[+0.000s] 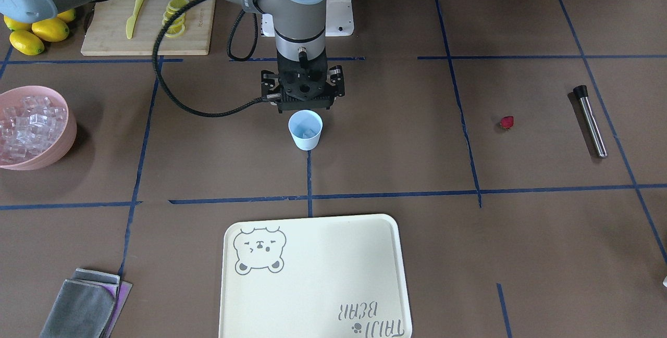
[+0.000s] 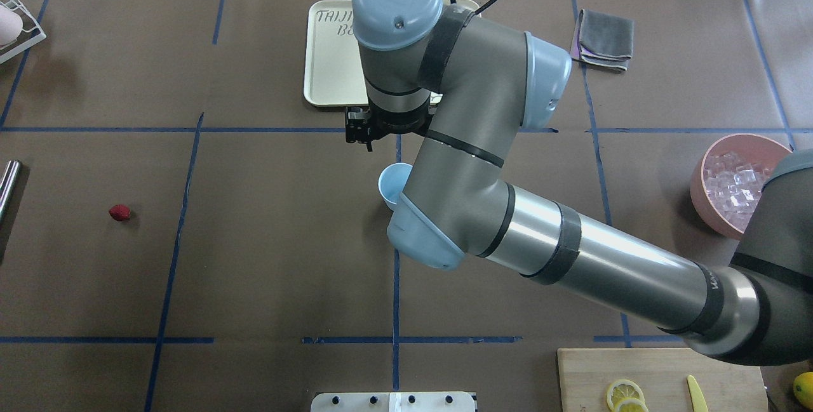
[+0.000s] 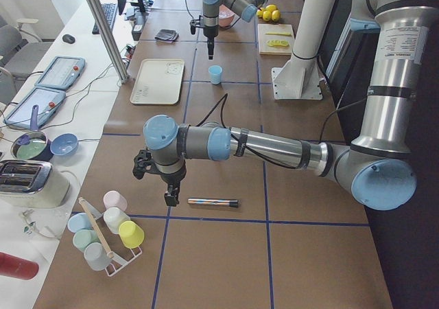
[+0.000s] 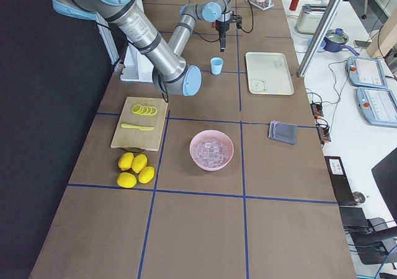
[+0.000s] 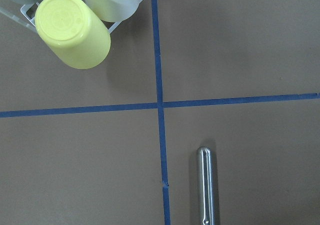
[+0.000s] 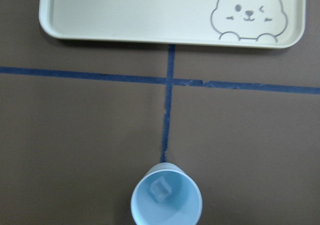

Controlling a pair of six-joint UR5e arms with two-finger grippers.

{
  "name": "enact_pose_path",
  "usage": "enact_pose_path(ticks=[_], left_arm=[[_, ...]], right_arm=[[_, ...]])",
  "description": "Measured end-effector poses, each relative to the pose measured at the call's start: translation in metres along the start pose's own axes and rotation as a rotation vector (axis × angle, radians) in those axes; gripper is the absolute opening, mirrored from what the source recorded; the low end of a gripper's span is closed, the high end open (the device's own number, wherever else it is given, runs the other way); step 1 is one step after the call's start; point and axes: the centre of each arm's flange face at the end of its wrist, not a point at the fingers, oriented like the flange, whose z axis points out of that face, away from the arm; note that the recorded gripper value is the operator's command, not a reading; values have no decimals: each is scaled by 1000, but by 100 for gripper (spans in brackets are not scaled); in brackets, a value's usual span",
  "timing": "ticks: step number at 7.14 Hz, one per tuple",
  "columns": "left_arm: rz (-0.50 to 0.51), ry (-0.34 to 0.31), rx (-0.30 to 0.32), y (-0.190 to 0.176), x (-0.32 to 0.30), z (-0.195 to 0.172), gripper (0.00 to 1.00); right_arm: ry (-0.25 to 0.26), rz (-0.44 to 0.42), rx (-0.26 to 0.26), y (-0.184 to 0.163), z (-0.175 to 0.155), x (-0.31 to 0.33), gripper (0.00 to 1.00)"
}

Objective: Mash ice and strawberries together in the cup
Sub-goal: 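Move the right gripper back over the pink bowl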

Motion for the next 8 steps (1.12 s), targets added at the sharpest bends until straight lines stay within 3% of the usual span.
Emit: enact_pose_path(ticks=[2, 4, 5, 8], left_arm=[[0, 0, 2, -1, 1, -1, 100], [-22, 1, 9, -1, 5, -5, 100], [-31, 2, 11, -1, 6, -6, 100], [-36, 3, 15, -3, 8, -7, 100]], right_arm=[[-27, 43, 59, 0, -57, 123, 99], [-34, 43, 66, 7, -90, 271, 99], [-22, 47, 64, 19, -87, 334, 99], [-59, 46, 89, 79, -42, 473, 98]])
